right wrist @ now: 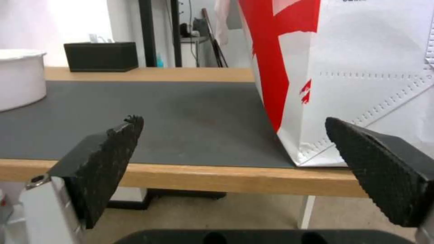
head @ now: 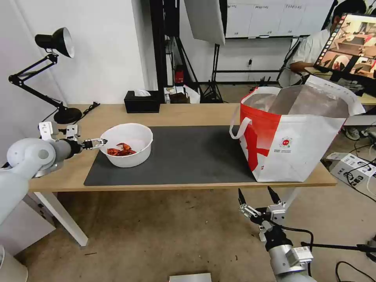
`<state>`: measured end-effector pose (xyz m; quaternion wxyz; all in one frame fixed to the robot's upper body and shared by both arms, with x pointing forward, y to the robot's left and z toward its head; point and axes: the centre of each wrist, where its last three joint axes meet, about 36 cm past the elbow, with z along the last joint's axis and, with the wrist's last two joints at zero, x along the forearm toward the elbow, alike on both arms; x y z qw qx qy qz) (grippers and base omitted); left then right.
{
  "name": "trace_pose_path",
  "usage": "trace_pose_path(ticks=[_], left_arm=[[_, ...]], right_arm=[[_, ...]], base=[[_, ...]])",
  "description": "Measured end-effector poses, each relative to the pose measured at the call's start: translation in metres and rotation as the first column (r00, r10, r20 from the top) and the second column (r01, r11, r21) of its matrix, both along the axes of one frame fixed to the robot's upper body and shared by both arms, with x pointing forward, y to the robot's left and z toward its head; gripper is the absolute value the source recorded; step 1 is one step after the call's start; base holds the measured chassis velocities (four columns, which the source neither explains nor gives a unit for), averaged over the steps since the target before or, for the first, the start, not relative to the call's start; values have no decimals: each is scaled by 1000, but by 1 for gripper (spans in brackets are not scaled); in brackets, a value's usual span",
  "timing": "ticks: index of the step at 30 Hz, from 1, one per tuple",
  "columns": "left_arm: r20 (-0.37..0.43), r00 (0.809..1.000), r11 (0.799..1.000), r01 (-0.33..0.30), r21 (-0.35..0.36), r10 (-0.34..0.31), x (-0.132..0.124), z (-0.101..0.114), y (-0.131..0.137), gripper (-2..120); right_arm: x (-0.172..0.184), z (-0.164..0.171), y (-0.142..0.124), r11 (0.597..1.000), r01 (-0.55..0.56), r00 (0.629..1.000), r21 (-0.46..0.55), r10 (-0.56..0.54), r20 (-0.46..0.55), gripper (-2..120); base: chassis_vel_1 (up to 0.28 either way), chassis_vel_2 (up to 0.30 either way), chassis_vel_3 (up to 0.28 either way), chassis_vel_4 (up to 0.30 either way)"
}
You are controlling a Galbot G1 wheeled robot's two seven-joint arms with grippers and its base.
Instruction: Pick up the trash from the table and place it into the takeout bag.
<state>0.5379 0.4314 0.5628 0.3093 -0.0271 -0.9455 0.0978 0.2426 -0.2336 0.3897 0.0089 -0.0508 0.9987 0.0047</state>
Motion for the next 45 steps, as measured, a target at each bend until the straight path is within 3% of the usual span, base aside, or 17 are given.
trace_pose_path(ticks=[15, 27, 31, 34, 39, 41, 45], left_arm=[[-39, 998, 999, -45, -3, 45, 21, -15, -9, 98], [-35, 998, 999, -48, 1, 48, 16, -19, -11, 52], [-27, 999, 999, -46, 0, 46, 15, -20, -12, 41], [-12, 999, 999, -37, -4, 37, 15, -15, -15, 25], [12, 1000, 1000, -20, -4, 20, 14, -7, -23, 11], [34, 999, 1000, -1, -10, 1, 13, 1, -29, 1], [42, 999, 1000, 17, -19, -16, 11, 5, -35, 0]], right_arm=[[0, 0, 0, 1000, 0, 1000, 0, 0, 0, 100], [0, 0, 0, 1000, 0, 1000, 0, 0, 0, 100], [0, 0, 0, 1000, 0, 1000, 0, 0, 0, 100], [0, 0, 0, 1000, 0, 1000, 0, 0, 0, 100], [0, 0, 0, 1000, 0, 1000, 0, 0, 0, 100], [0, 0, 0, 1000, 0, 1000, 0, 0, 0, 100], [0, 0, 0, 1000, 0, 1000, 0, 0, 0, 100]], base=[[0, 0, 0, 0], [0, 0, 0, 0], [0, 0, 0, 0], [0, 0, 0, 0], [0, 0, 0, 0], [0, 0, 0, 0], [0, 0, 0, 0]])
